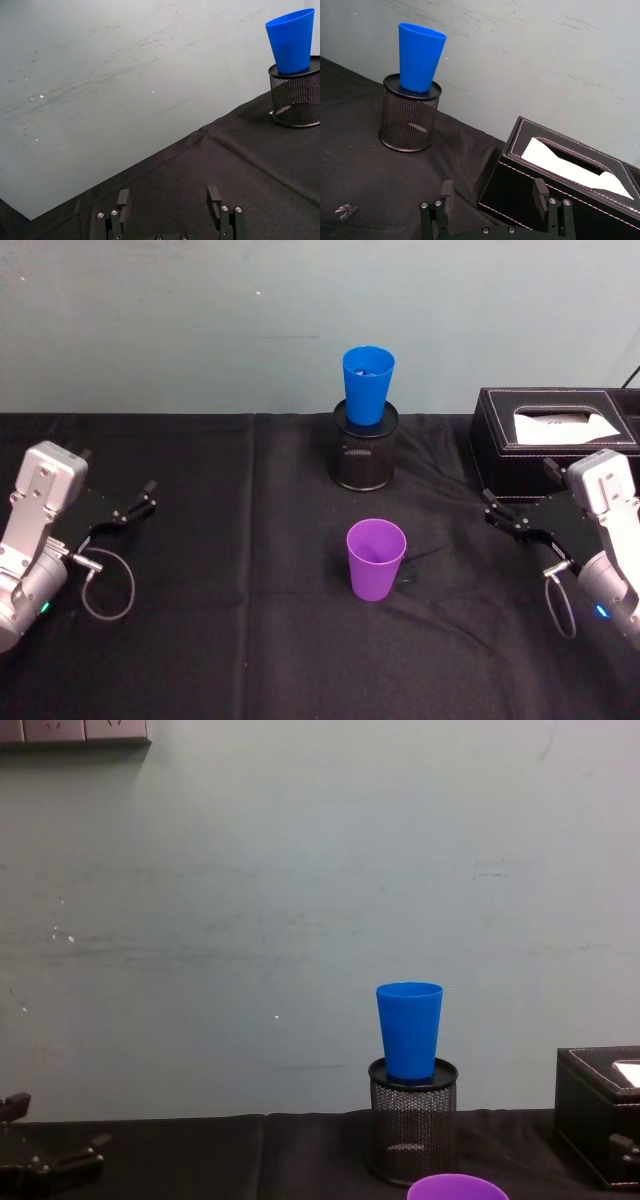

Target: Pick up one cup with a gripper and tap it against the other cup.

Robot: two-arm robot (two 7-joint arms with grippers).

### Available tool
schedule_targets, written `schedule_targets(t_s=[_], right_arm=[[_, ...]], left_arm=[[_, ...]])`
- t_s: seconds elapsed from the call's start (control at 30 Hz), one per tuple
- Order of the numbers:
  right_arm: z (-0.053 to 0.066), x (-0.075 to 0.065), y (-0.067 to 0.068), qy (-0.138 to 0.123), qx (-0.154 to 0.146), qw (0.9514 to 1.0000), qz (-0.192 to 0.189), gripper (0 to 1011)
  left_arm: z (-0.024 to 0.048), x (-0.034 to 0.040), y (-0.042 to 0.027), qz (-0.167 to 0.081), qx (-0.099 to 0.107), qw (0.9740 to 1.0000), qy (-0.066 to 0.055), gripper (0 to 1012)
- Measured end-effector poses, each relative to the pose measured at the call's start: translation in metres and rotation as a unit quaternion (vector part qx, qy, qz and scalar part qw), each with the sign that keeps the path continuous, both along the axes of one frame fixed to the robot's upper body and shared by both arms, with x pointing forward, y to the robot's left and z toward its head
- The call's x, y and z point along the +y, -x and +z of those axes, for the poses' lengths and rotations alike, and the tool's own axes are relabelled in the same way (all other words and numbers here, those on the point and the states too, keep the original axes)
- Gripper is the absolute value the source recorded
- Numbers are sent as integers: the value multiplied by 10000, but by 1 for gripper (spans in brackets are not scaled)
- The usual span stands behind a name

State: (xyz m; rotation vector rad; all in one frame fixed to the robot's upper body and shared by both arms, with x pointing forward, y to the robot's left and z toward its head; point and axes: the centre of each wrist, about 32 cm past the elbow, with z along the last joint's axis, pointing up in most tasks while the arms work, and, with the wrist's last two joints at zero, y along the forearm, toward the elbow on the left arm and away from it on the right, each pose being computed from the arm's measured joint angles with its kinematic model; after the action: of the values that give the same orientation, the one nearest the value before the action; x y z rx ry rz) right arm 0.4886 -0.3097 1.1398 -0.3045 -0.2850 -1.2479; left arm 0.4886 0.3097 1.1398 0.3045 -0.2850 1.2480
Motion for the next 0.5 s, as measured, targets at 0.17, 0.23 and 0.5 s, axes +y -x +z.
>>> schedule_targets(t_s=[0.17,0.23,0.5], right_arm=[[0,0,0,0,0,10000,0,1004],[0,0,0,0,0,10000,0,1004],[0,0,0,0,0,10000,0,1004]], left_arm=[[0,0,0,0,0,10000,0,1000],[0,0,0,0,0,10000,0,1000],[0,0,0,0,0,10000,0,1000]])
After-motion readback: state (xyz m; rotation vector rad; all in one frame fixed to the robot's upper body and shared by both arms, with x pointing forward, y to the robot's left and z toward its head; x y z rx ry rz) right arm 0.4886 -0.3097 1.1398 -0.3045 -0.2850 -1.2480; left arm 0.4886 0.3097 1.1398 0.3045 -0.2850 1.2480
